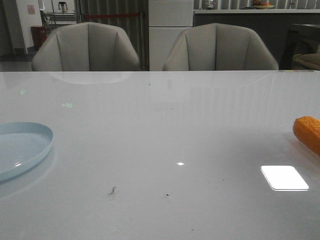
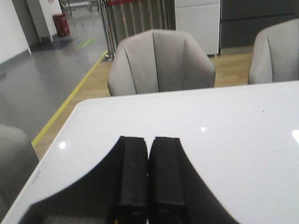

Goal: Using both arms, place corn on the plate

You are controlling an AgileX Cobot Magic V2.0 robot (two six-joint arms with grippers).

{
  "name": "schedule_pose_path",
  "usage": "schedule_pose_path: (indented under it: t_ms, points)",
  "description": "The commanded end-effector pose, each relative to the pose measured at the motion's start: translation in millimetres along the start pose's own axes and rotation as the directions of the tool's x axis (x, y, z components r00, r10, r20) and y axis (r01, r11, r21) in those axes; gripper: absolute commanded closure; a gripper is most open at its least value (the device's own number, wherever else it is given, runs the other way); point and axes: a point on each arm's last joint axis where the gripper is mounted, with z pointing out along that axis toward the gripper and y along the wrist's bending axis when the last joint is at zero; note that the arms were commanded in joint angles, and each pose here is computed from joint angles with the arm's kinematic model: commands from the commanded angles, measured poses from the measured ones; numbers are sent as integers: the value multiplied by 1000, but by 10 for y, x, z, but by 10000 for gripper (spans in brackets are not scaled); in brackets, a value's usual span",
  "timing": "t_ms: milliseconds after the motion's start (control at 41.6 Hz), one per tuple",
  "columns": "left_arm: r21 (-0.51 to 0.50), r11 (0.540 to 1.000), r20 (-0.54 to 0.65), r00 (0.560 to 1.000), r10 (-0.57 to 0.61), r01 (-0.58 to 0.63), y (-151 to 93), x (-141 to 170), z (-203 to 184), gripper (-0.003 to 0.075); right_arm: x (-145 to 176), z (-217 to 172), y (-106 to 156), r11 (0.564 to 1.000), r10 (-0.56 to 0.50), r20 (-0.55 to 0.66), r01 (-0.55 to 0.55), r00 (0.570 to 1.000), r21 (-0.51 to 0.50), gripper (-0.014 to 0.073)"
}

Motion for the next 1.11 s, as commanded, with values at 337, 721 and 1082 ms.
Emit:
schedule_pose_path:
  t_ms: [337, 721, 1082]
  points:
    - [23, 1000, -68, 998, -7, 9, -32, 50, 386, 560, -24, 273, -4, 1000, -5, -24, 5, 1000, 3, 509]
    - [22, 1000, -29, 1000, -8, 9, -32, 19, 403, 204, -11, 308, -5, 1000, -5, -30, 5, 1000, 4, 22]
    - [-57, 980, -223, 954, -198, 190, 84, 249, 512, 230, 105, 297, 7, 999, 45, -166, -46, 985, -1, 22]
